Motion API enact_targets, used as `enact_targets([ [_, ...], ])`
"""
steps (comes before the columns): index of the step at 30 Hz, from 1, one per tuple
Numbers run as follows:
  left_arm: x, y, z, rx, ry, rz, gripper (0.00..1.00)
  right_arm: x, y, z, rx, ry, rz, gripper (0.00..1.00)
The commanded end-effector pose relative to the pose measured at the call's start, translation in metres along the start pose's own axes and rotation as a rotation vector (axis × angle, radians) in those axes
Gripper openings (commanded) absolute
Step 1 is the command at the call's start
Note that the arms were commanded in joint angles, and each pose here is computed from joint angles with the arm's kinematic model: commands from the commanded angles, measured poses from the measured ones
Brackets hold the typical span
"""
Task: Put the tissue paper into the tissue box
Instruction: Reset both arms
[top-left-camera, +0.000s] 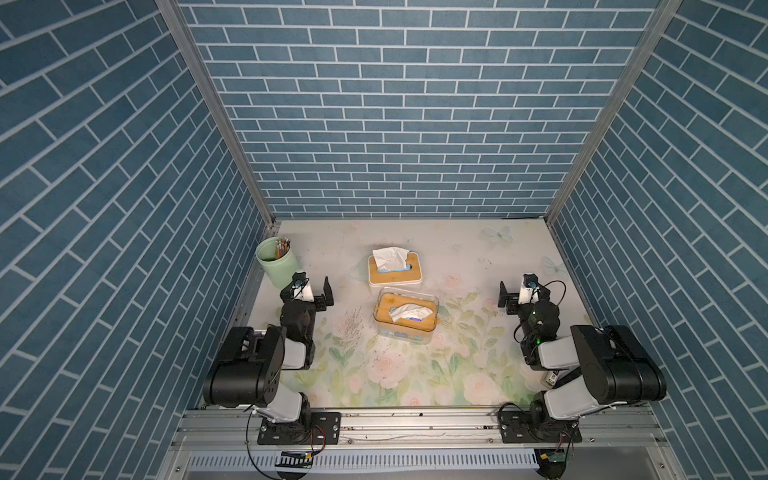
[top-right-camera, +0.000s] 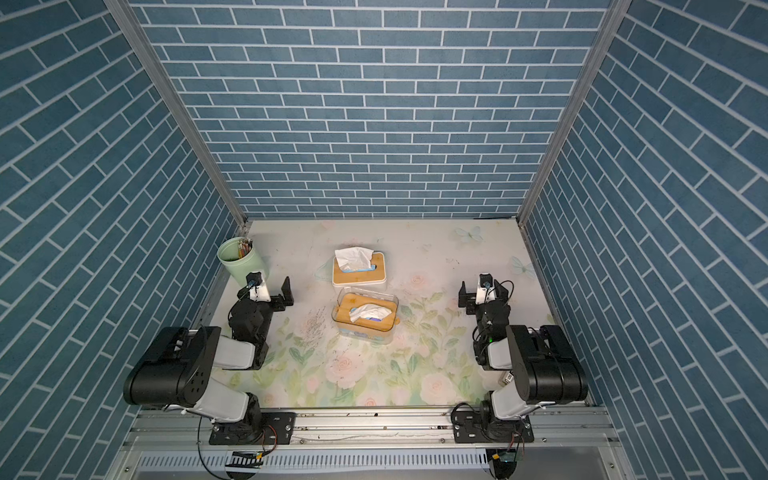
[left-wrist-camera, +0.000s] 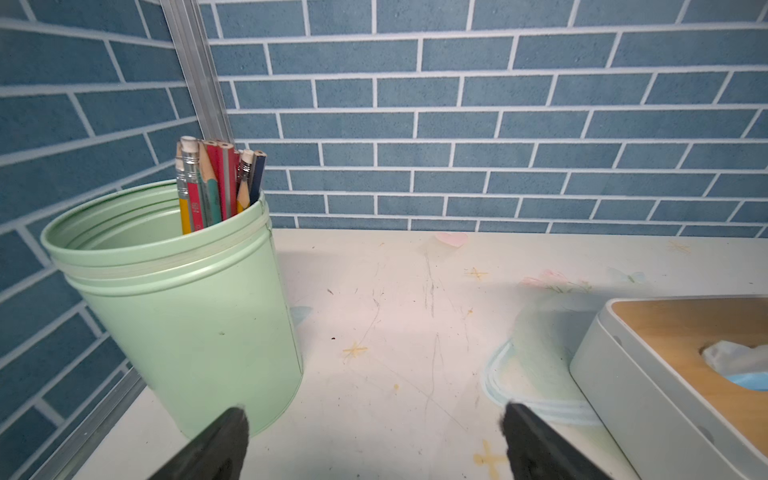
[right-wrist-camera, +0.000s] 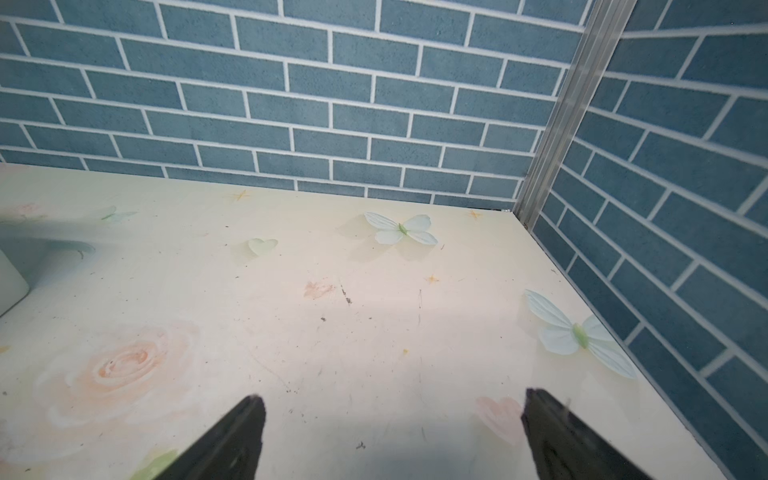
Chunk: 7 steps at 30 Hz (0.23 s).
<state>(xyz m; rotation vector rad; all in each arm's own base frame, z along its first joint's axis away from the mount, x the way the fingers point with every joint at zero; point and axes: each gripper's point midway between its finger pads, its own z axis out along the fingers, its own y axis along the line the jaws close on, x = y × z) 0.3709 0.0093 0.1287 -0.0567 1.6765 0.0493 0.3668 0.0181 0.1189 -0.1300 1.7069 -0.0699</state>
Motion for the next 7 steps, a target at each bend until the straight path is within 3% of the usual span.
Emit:
enact_targets([
  [1, -0.0038, -0.0009, -0.0002, 0.000, -0.017, -0.001, 1.00, -0.0079, -0.0033, 0.0038, 0.015, -0.025, 0.011, 1.00],
  [7, -0.0044, -0.0008, -0.0002, -0.001, -0.019, -0.001, 1.00, -0.0082, -0.0032, 0.0039, 0.014, -0.026, 0.011, 1.00],
])
